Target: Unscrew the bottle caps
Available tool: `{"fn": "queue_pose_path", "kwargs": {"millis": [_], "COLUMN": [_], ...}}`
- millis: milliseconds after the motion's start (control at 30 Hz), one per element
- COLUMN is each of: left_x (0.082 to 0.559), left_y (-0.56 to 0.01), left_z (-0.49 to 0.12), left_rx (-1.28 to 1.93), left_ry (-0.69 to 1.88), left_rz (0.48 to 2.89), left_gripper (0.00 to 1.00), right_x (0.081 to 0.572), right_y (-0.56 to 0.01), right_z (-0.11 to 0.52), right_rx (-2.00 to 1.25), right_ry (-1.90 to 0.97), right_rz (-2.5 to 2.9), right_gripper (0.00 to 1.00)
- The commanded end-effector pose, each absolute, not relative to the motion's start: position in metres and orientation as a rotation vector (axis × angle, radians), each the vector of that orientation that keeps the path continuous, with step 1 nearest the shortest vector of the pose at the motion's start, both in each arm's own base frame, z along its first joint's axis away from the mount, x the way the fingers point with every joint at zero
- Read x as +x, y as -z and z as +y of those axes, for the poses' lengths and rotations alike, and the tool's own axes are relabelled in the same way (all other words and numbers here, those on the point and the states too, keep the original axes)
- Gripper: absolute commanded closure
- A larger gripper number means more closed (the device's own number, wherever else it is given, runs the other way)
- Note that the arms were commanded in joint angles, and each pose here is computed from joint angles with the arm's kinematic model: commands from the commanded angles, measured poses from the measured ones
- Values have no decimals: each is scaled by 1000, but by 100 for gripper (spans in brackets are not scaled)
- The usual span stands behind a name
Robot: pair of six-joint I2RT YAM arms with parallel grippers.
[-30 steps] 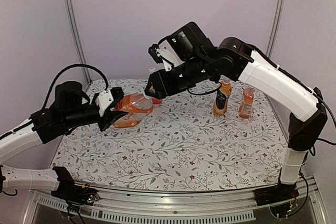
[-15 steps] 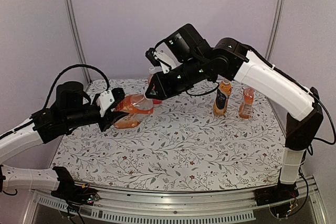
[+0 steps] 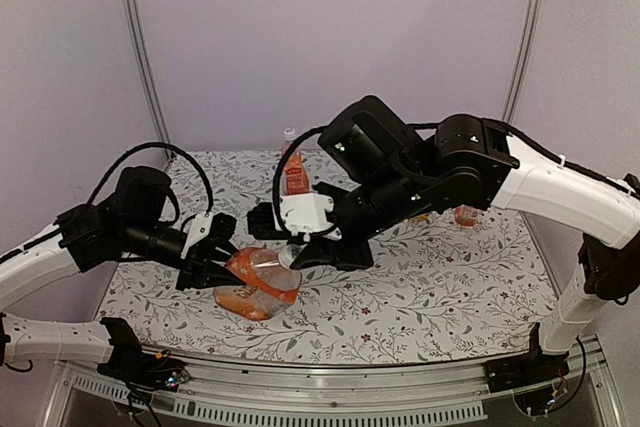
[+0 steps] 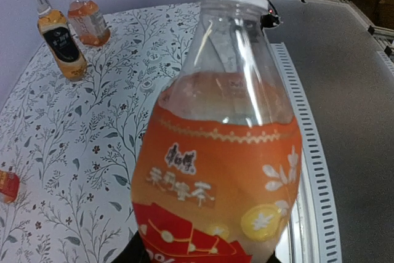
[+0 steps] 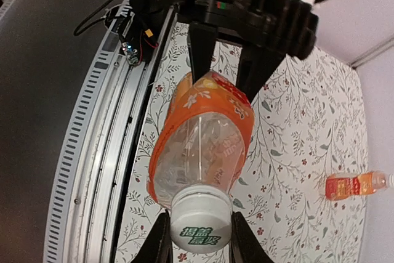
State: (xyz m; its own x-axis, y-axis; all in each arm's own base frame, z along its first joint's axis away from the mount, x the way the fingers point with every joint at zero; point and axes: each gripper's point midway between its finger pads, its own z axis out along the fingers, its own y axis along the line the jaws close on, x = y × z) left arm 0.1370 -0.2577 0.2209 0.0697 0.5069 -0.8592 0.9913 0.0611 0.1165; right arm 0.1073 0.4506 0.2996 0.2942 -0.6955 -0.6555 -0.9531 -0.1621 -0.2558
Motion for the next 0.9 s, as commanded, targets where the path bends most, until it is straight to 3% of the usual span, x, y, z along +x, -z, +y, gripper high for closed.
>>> {"fn": "queue_pose_path", "kwargs": {"millis": [0, 300, 533, 567, 867], "left_x": [100, 116, 135, 139, 195], "left_y": [-239, -247, -240, -239, -237], "left_z": [-258, -261, -259, -259, -247], "left_rx": [1665, 1598, 1525, 1513, 1320], "left_ry": [948, 877, 779, 755, 442], "left_rz": [1411, 1426, 1474, 1481, 1526], "left_gripper": [89, 90, 90, 90, 89], "right_x": [67, 80, 96, 98, 130], "right_y": [-306, -299, -323, -329, -373], "right_z": [428, 441, 452, 455, 452], "right_rx": [-2234, -2258, -2033, -1980, -1540], "right_ry": [-403, -274, -278, -296, -483], "right_rz": [922, 864, 975, 1013, 1444], "right_gripper": [100, 99, 7, 2, 1]}}
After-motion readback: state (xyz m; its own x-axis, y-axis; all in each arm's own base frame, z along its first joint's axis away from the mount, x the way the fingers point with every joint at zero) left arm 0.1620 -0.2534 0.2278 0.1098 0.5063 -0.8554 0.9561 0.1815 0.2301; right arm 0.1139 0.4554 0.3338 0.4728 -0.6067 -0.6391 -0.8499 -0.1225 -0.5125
